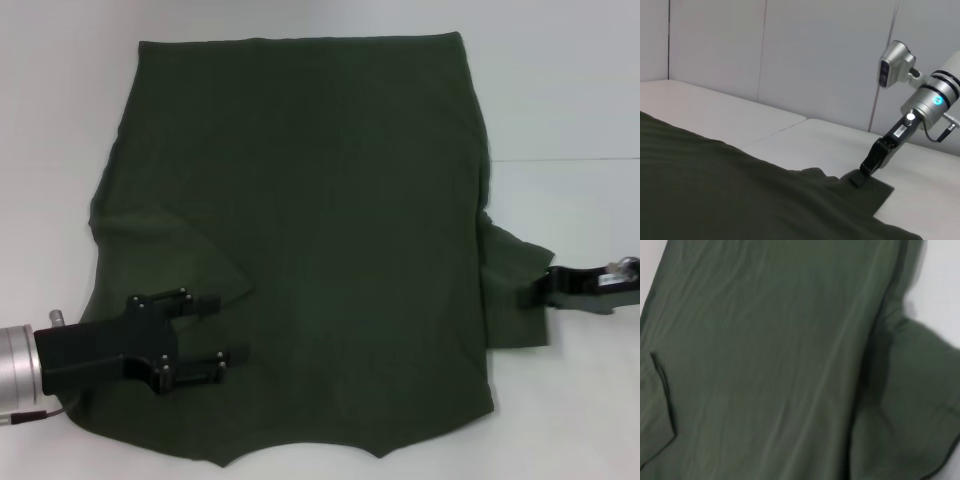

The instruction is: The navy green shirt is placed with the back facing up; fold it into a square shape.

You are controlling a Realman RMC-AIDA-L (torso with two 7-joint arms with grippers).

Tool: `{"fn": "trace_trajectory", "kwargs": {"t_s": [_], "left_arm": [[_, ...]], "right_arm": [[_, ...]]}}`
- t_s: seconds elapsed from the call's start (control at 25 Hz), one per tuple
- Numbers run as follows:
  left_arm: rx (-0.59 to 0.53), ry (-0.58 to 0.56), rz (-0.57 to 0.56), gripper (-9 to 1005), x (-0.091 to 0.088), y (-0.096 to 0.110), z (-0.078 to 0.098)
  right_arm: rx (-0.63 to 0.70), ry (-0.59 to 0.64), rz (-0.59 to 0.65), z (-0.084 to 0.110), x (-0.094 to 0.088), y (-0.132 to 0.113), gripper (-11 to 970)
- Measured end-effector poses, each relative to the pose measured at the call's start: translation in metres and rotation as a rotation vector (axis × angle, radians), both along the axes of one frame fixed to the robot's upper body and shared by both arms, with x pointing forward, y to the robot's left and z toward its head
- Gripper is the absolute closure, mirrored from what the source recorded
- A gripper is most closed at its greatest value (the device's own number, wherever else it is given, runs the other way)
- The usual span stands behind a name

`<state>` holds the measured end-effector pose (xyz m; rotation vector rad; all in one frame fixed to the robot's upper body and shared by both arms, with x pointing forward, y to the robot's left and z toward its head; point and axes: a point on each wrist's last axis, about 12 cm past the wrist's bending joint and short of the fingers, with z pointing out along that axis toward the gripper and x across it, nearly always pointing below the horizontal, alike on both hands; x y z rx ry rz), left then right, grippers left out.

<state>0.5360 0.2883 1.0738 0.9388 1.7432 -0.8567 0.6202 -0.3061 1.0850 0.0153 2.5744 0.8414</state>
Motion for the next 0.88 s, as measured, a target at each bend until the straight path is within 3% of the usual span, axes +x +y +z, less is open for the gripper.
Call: {"fn": "trace_trajectory", "kwargs": {"t_s": [0.4,0.88], "left_arm": [[-0.004,0.007,0.005,196,0.0,0.0,0.0],[-0.007,0.011,0.008,195,0.0,0.001,0.0]], "right_arm": [[-0.023,-0.08,-0.006,0.018,-0.005,-0.044,943],[-0.134,-0.162,0.091,0.046,0.001,-0.064,941]]}}
